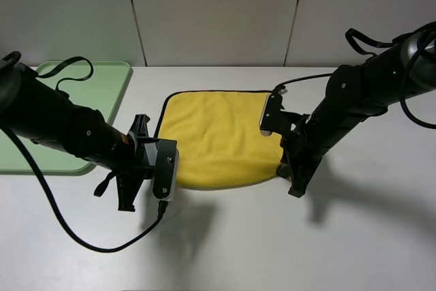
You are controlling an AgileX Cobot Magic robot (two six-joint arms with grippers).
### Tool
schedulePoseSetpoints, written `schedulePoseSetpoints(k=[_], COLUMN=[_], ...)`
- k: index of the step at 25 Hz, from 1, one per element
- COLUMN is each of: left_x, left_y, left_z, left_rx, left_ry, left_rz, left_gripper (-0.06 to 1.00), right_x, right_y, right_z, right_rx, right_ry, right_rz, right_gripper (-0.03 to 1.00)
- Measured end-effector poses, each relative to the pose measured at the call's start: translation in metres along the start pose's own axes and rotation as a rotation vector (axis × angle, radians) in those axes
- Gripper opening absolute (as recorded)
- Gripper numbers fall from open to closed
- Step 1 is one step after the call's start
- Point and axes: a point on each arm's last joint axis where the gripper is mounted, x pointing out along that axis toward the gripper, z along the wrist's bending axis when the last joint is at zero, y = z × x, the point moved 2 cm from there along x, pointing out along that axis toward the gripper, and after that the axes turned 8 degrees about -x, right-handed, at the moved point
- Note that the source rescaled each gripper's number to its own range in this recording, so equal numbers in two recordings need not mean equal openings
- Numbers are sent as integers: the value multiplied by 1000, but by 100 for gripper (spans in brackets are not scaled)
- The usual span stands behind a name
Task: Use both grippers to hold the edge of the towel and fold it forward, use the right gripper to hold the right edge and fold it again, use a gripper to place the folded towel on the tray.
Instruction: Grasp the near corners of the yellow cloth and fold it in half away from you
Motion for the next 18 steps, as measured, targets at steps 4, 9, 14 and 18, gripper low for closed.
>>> schedulePoseSetpoints(k=[4, 9, 14, 18], left_x=[-5, -29, -63, -89], left_y=[-1, -8, -14, -17], left_z=[0, 8, 13, 14], left_rx=[0, 0, 4, 8], left_ry=[5, -24, -39, -55], left_rz=[-3, -38, -77, -107], left_gripper=[0, 0, 0, 0], right_x=[-8, -31, -55, -77], right_y=[1, -4, -7, -9], right_z=[5, 6, 9, 14], right_rx=[-14, 40, 91, 115], right_ry=[-31, -11, -13, -10], right_rz=[9, -20, -44, -65], right_gripper=[0, 0, 0, 0])
